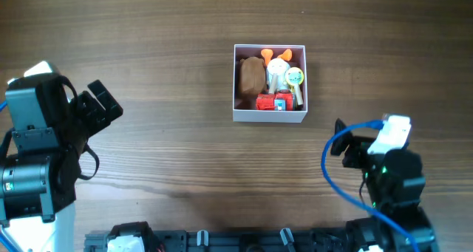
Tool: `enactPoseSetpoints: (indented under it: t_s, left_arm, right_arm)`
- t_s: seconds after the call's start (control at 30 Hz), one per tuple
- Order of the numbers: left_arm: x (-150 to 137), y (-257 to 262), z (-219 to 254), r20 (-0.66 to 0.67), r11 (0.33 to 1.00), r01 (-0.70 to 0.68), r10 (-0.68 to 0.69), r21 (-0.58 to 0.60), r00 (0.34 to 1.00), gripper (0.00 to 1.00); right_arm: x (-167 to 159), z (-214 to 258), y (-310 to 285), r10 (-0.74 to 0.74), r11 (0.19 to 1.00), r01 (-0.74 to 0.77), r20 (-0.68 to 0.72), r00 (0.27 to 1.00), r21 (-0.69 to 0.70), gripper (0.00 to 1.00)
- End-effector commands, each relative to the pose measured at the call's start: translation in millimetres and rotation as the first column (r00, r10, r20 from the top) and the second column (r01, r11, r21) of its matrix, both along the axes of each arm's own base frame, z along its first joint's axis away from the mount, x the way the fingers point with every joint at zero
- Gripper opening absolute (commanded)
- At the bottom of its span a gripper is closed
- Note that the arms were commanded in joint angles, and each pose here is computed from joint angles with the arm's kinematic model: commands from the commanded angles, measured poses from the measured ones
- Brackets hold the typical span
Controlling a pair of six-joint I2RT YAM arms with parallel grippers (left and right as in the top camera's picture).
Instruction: Pack container
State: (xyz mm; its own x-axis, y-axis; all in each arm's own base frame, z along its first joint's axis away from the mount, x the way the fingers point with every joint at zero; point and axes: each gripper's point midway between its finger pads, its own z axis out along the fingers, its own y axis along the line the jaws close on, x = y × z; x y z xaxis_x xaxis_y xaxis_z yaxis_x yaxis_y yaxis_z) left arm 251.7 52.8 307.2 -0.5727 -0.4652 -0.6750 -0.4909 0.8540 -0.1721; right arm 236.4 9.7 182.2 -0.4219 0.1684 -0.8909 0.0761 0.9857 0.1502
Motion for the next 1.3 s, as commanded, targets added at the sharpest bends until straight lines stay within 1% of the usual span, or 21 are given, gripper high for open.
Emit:
enactPoseSetpoints:
  t_s: [0.0, 0.17, 0.27, 0.43, 0.53, 1.27]
  left_arm:
    - [-1, 3, 4, 0.010, 1.000, -0.018, 0.018, 0.006, 1.000, 1.00]
    - [-1, 3, 4, 0.010, 1.000, -0.018, 0.018, 0.006, 1.000, 1.00]
    - [-1, 3, 4, 0.010, 1.000, -0.018, 0.018, 0.006, 1.000, 1.00]
    - [-1, 3, 4, 0.010, 1.000, -0.018, 0.018, 0.006, 1.000, 1.00]
    - [-1, 3, 4, 0.010, 1.000, -0.018, 0.018, 0.006, 1.000, 1.00]
    - [-1, 3, 4, 0.010, 1.000, -0.018, 0.018, 0.006, 1.000, 1.00]
  right_arm:
    - [-9, -13, 1, 0.019, 1.000, -0.019, 0.055, 0.998, 0.002, 0.99]
    - [-16, -22, -3, 0.012, 0.999, -0.016, 0.121, 0.993, 0.031, 1.00]
    - [-18, -22, -11, -0.021, 0.999, 0.016, 0.146, 0.989, 0.034, 1.00]
    - [-18, -36, -18, -0.073, 0.995, 0.063, 0.130, 0.989, 0.081, 1.00]
    - [-17, -58, -18, -0.079, 0.993, 0.072, 0.082, 0.993, 0.090, 1.00]
    - [-16, -57, -18, -0.076, 0.994, 0.068, 0.090, 0.993, 0.084, 1.00]
